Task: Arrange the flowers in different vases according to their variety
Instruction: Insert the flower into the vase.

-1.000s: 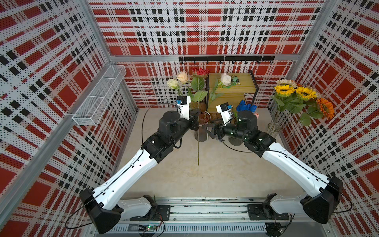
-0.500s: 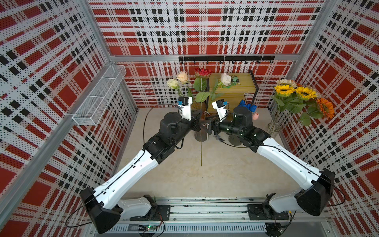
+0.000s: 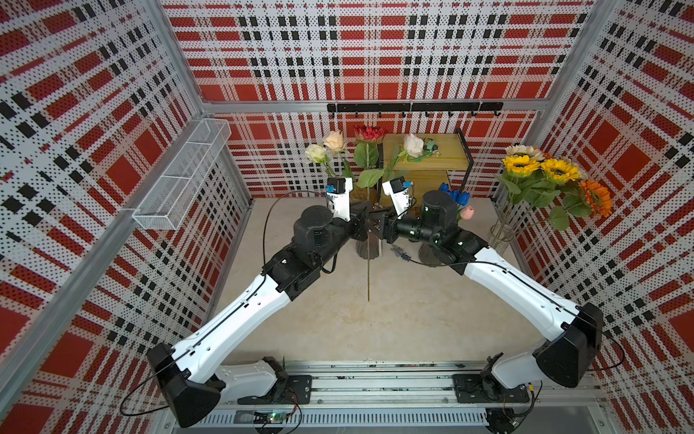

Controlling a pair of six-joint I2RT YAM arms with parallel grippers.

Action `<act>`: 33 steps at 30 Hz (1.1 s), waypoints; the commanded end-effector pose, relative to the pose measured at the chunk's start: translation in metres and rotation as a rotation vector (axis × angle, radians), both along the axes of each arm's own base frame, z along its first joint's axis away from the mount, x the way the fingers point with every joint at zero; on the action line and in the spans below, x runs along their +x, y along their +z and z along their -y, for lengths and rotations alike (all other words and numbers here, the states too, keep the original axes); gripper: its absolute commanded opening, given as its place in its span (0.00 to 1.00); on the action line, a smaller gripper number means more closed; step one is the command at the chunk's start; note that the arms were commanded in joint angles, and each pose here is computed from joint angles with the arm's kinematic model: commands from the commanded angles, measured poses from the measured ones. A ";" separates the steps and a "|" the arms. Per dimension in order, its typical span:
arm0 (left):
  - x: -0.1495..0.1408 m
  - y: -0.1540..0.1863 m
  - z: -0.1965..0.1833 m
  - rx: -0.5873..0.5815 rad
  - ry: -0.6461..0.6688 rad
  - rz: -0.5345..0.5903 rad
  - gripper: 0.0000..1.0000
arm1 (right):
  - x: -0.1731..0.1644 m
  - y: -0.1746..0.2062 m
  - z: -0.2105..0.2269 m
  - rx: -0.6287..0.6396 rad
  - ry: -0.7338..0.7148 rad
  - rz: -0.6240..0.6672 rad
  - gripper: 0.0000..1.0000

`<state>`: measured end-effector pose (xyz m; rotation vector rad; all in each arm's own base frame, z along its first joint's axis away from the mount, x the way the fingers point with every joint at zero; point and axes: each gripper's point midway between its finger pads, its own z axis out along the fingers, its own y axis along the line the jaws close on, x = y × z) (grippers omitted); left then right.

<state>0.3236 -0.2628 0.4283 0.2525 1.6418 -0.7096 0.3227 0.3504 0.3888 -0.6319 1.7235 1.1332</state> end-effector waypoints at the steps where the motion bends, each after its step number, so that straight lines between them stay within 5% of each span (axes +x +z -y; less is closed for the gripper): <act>1: -0.006 0.021 -0.003 -0.042 -0.008 0.044 0.08 | 0.003 0.013 -0.003 0.031 0.000 0.018 0.20; 3: -0.004 0.021 -0.009 -0.041 0.026 0.042 0.38 | 0.003 0.018 0.000 0.036 -0.018 0.026 0.02; 6: 0.001 0.021 -0.027 -0.036 0.096 0.039 0.79 | 0.006 0.025 0.009 0.029 -0.070 0.043 0.00; 9: 0.008 0.021 -0.060 -0.049 0.187 0.031 0.99 | 0.011 0.029 0.026 -0.005 -0.155 0.073 0.00; 21: 0.013 -0.008 -0.199 -0.112 0.457 -0.052 0.99 | 0.019 0.096 0.216 -0.244 -0.854 0.406 0.00; 26: 0.014 -0.030 -0.207 -0.114 0.469 -0.097 0.99 | 0.014 0.126 0.291 -0.325 -1.119 0.515 0.00; 33: 0.016 -0.039 -0.208 -0.104 0.474 -0.114 0.99 | 0.023 0.132 0.351 -0.395 -1.298 0.572 0.00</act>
